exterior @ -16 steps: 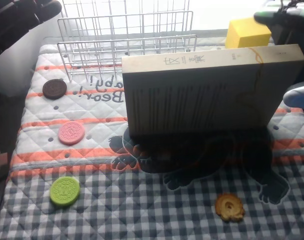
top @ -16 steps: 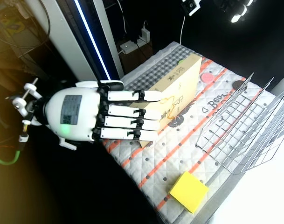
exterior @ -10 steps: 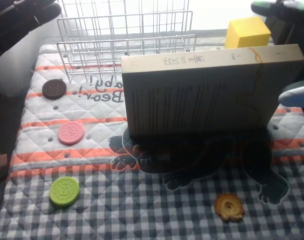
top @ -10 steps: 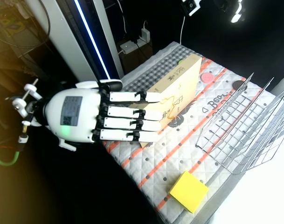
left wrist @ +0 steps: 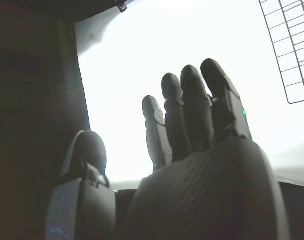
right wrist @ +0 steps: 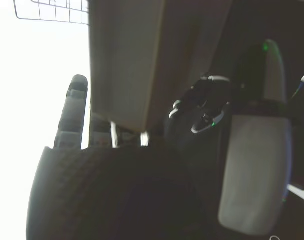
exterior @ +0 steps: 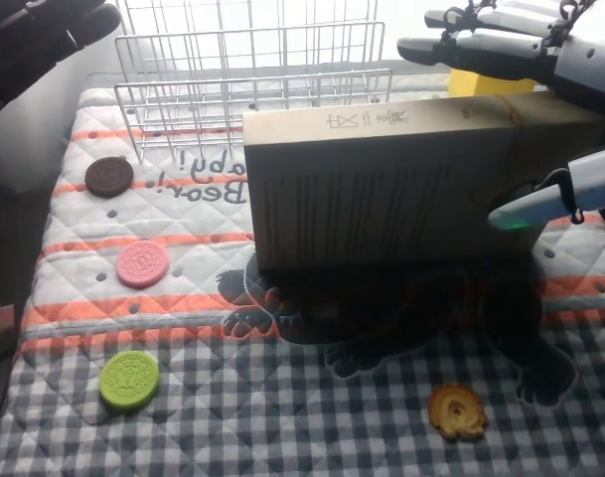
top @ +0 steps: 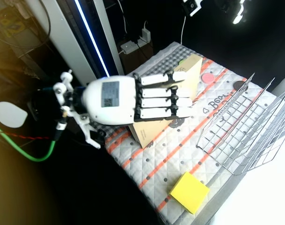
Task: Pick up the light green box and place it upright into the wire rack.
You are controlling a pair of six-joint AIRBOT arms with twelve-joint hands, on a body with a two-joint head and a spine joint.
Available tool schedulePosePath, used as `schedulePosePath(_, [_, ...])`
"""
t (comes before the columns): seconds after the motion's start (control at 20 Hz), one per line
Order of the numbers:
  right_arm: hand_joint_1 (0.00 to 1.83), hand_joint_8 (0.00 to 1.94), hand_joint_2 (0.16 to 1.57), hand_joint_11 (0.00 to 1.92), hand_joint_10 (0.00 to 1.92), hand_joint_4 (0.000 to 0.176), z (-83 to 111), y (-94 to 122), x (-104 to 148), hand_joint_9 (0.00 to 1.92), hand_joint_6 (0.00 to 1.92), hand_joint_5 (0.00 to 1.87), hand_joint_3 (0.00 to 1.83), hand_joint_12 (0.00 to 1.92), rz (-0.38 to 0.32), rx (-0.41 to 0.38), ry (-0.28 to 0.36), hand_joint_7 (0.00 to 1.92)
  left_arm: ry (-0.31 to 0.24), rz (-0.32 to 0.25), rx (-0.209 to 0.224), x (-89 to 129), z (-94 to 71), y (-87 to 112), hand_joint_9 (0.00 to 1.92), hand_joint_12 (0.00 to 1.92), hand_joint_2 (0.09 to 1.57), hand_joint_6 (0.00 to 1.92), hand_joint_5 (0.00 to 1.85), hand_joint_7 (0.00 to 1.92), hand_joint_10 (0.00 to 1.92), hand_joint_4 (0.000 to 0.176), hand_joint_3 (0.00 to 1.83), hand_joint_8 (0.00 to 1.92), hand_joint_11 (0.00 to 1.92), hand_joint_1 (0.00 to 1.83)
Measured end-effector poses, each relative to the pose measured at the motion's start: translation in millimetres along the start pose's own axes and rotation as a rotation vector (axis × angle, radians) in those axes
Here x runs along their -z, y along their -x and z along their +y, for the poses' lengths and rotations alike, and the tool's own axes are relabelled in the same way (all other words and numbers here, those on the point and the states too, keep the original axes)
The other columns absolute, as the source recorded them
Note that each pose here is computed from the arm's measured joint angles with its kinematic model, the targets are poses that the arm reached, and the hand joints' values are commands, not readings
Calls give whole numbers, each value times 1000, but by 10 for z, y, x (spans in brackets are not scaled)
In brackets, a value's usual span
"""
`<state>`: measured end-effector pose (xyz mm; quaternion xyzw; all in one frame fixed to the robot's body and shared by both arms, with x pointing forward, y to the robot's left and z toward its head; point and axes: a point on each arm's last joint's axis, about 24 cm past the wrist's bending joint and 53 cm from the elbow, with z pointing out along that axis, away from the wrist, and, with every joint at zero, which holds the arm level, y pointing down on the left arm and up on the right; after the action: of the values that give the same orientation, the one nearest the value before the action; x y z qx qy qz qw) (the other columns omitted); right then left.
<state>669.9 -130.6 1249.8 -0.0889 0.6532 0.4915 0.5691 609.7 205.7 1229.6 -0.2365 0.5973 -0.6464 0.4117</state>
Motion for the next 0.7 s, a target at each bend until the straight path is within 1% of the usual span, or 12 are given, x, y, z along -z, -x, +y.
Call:
schedulePosePath(0.1, [763, 0, 841, 141, 8, 176, -92, -47, -45, 23, 0, 0, 0, 65, 12, 1, -25, 0, 0, 0, 0, 0, 1, 0, 360, 628, 1098, 0, 450, 445, 1, 176, 1, 0, 0, 428])
schedulePosePath(0.2, [724, 4, 803, 175, 13, 176, -206, -90, -90, 92, 0, 0, 0, 80, 25, 7, -55, 52, 0, 1, -1, 0, 1, -2, 365, 621, 1099, 1, 448, 450, 3, 176, 1, 2, 0, 421])
schedulePosePath(0.25, [771, 11, 824, 265, 24, 128, -243, -78, -105, 236, 2, 33, 0, 126, 20, 5, -61, 186, 0, 0, 0, 0, 0, 1, 362, 619, 1100, 3, 455, 440, 1, 176, 1, 0, 0, 419])
schedulePosePath(0.3, [784, 14, 838, 325, 26, 107, -259, -69, -113, 366, 7, 131, 1, 165, 15, 0, -64, 332, -1, -1, 0, 0, -2, 2, 370, 628, 1106, 7, 467, 452, 4, 168, 3, 5, 20, 413])
schedulePosePath(0.35, [808, 11, 847, 350, 20, 69, -263, -70, -119, 462, 6, 230, 1, 203, 12, -10, -66, 451, -2, 0, 0, 0, -5, 1, 373, 634, 1109, 10, 479, 457, 4, 159, 4, 6, 31, 401])
schedulePosePath(0.4, [899, 22, 887, 377, 10, 23, -252, -81, -133, 685, 21, 382, 0, 562, 11, -15, -63, 667, -2, 0, 0, 2, -3, 0, 380, 638, 1112, 12, 490, 466, 7, 158, 4, 8, 35, 405])
schedulePosePath(0.45, [945, 57, 946, 501, 101, 0, -244, -86, -140, 982, 4, 621, 0, 952, 11, -19, -61, 994, -3, 0, 0, 3, -5, -1, 382, 639, 1113, 8, 488, 470, 6, 158, 3, 8, 34, 414])
schedulePosePath(0.5, [991, 88, 1018, 625, 186, 0, -235, -90, -144, 1199, 16, 838, 4, 1242, 11, -20, -57, 1246, -1, 2, -1, 10, 3, -4, 387, 642, 1116, 6, 487, 474, 7, 159, 3, 7, 40, 404])
schedulePosePath(0.55, [1109, 66, 1044, 769, 294, 0, -225, -91, -147, 1317, 605, 1053, 19, 1389, 8, -27, -56, 1382, 2, 1, -1, 11, 9, -2, 381, 641, 1118, 1, 478, 469, 4, 164, 4, 4, 37, 404])
schedulePosePath(0.6, [1261, 540, 1019, 812, 317, 0, -180, -98, -154, 1326, 241, 1250, 7, 1431, 6, -36, -42, 1306, 5, -1, 0, 14, 19, 2, 373, 641, 1122, 0, 472, 465, 0, 165, 5, 2, 29, 399])
schedulePosePath(0.65, [1283, 616, 1008, 772, 272, 0, -118, -107, -161, 1288, 171, 1319, 1, 1322, 7, -36, -19, 1290, 4, -1, 0, 14, 17, 3, 377, 642, 1124, 1, 473, 470, 2, 168, 5, 3, 28, 381])
schedulePosePath(0.7, [1292, 661, 1009, 770, 290, 0, -98, -108, -161, 1304, 152, 1327, 0, 1411, 7, -27, -9, 1278, 4, -1, 0, 14, 16, 3, 365, 638, 1125, 1, 474, 457, 0, 163, 3, 1, 12, 398])
